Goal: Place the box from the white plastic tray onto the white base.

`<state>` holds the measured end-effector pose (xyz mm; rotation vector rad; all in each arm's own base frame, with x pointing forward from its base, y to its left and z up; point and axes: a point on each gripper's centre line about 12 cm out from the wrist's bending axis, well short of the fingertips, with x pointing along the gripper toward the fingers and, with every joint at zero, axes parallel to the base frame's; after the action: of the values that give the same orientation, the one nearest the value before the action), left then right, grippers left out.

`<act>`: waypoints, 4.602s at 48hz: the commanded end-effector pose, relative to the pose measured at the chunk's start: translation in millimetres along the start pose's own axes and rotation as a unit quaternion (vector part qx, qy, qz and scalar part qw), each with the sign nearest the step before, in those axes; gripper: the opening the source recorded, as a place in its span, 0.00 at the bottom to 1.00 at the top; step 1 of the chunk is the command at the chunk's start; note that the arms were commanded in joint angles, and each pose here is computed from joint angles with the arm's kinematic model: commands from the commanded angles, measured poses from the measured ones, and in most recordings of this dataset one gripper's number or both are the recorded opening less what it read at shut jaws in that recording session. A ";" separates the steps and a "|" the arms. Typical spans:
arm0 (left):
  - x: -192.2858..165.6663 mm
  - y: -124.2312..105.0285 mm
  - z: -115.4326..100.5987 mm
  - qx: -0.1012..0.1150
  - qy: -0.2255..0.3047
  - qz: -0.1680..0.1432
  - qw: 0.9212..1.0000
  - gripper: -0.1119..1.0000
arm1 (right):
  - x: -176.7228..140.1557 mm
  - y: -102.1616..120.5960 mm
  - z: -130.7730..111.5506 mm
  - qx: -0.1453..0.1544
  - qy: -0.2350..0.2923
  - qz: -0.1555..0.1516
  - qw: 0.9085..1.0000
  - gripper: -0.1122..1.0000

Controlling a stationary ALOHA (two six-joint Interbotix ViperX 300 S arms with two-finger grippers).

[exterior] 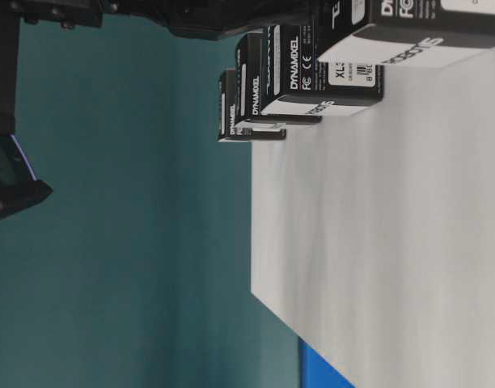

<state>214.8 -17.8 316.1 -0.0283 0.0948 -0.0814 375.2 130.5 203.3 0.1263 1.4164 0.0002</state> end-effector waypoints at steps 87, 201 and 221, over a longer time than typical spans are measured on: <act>0.5 0.9 -4.0 0.000 0.024 0.003 1.000 0.04 | -167.1 -55.1 -44.3 -0.046 -0.387 0.027 0.921 0.99; -17.5 -0.7 27.7 0.000 -0.074 -0.002 0.997 0.04 | -188.8 -150.2 -208.6 0.032 -0.562 -0.025 0.826 0.99; -15.8 -0.9 32.6 0.000 -0.083 -0.003 0.997 0.04 | -176.7 -153.9 -216.6 0.035 -0.554 -0.033 0.831 0.99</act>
<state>200.7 -16.2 338.8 -0.0339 -0.0416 -0.0815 124.5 -16.0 328.9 0.1145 0.2610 -0.1572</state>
